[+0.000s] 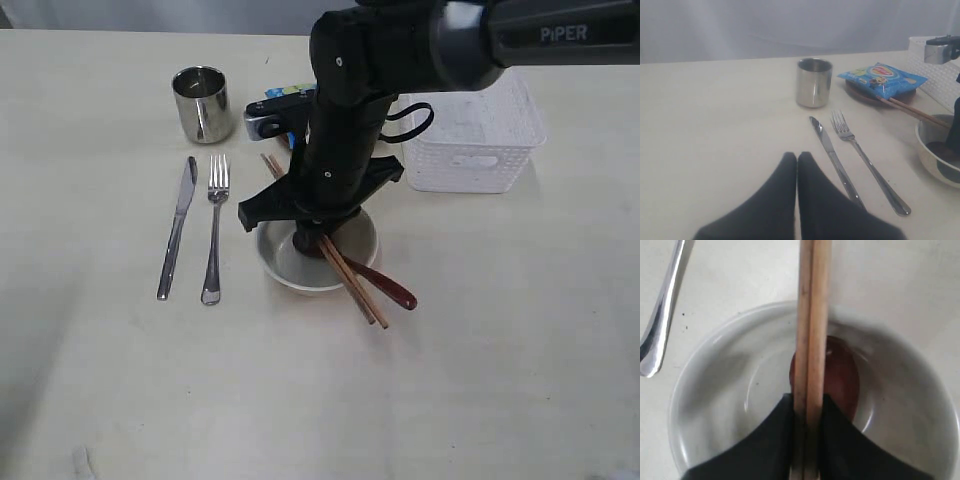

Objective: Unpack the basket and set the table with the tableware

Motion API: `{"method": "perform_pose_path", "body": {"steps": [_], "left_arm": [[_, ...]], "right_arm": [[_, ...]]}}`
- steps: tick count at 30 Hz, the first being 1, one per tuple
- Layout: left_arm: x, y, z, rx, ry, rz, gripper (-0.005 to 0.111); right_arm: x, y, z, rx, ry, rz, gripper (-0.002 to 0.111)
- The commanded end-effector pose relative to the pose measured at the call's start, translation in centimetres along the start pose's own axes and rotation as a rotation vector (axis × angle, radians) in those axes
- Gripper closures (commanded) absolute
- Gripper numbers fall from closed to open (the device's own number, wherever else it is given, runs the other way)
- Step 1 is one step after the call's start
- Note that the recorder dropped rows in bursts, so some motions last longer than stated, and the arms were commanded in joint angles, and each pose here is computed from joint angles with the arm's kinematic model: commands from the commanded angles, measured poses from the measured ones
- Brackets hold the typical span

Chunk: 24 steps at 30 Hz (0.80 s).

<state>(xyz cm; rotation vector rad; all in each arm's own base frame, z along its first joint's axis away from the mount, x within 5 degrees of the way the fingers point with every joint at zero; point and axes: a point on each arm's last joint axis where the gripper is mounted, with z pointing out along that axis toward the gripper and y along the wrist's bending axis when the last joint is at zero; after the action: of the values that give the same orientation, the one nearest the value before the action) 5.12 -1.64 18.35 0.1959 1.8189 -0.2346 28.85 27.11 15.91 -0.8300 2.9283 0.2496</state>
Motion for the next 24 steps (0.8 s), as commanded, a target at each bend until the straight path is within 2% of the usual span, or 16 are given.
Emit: {"method": "perform_pose_path", "body": {"steps": [1, 3, 5, 13, 24], "left_arm": [[0.1, 0.0, 0.0, 0.005, -0.001, 0.002, 0.107], [0.1, 0.0, 0.0, 0.005, -0.001, 0.002, 0.107], [0.1, 0.0, 0.0, 0.005, -0.001, 0.002, 0.107], [0.1, 0.0, 0.0, 0.005, -0.001, 0.002, 0.107], [0.1, 0.0, 0.0, 0.005, -0.001, 0.002, 0.107]], "right_arm": [[-0.1, -0.1, -0.1, 0.007, -0.006, -0.017, 0.08], [-0.1, -0.1, -0.1, 0.005, -0.006, -0.016, 0.069], [-0.1, -0.1, -0.1, 0.005, -0.006, -0.016, 0.063], [-0.2, 0.1, -1.8, 0.002, -0.057, -0.024, 0.063], [0.2, -0.3, -8.1, 0.066, -0.216, -0.096, 0.063]]}}
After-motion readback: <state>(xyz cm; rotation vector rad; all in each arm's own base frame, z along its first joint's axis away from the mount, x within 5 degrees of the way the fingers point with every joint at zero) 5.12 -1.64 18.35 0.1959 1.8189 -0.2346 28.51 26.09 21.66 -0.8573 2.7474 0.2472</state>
